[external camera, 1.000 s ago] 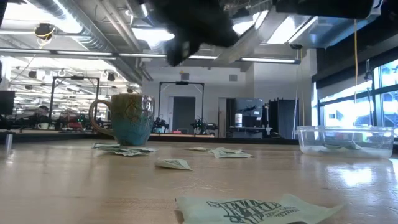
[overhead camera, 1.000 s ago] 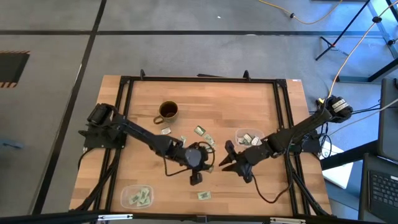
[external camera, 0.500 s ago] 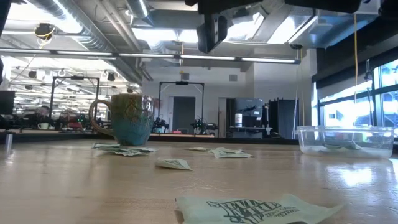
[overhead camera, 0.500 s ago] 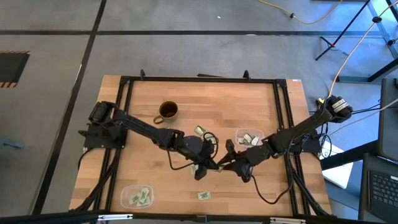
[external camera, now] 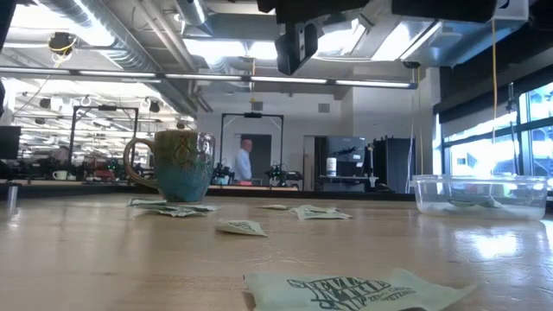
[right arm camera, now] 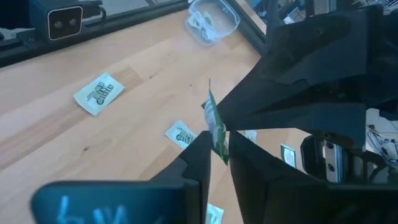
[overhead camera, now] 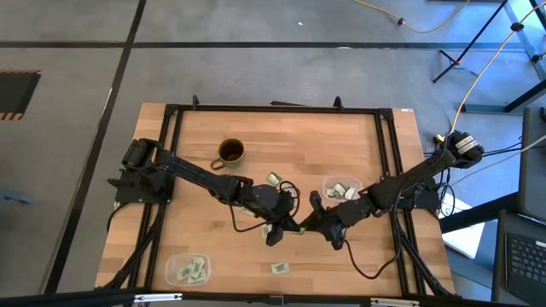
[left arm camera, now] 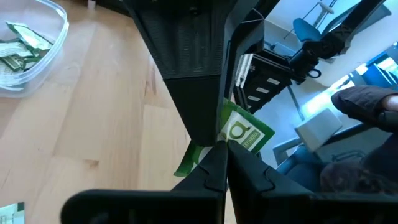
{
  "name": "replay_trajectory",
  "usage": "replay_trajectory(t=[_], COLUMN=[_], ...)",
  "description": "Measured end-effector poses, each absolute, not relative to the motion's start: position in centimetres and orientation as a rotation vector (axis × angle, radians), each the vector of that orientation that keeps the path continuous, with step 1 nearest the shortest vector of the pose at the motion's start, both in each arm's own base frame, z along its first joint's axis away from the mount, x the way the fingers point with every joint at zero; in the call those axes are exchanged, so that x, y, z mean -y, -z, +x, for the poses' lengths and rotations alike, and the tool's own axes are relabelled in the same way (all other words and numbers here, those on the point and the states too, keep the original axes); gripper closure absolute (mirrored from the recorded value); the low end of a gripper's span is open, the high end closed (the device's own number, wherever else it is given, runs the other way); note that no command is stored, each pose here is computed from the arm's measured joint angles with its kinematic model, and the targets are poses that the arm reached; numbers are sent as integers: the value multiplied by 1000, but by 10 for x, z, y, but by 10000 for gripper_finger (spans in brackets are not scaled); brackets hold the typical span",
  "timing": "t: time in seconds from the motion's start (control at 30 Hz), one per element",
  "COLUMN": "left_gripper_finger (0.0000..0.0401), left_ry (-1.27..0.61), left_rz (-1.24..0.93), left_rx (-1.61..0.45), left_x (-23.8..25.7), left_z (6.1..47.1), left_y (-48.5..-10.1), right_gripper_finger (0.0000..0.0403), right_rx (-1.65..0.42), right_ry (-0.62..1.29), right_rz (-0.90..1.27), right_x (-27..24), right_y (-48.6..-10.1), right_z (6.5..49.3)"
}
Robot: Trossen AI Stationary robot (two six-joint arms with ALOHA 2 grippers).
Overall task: Pick and place Stevia / Truvia into bins
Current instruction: Put the truvia packet into the top transparent container
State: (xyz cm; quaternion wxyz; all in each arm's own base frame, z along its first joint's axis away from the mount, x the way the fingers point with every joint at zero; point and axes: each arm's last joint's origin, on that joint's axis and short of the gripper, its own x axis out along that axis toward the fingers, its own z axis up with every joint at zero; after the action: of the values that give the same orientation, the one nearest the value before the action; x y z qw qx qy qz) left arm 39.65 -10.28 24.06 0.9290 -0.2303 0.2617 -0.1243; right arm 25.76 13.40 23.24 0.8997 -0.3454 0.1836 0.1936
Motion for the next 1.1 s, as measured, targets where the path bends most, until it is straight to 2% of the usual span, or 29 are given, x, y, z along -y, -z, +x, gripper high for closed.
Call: replay_trajectory(t=[0.37, 0.73, 1.1], left_gripper_finger=[388, 336, 327], left_ry=[258, 249, 181], left_rz=[-471, -425, -376], left_rx=[-539, -588, -837], left_x=[102, 99, 95], left_z=[397, 395, 380], left_y=[-240, -236, -215], right_gripper_finger=[396, 390, 397], right_rx=[-388, -396, -504], right_ry=[-399, -389, -384], right_rz=[-688, -655, -581], right_x=[-134, -134, -132], right_y=[-232, -232, -224], right_z=[257, 257, 253])
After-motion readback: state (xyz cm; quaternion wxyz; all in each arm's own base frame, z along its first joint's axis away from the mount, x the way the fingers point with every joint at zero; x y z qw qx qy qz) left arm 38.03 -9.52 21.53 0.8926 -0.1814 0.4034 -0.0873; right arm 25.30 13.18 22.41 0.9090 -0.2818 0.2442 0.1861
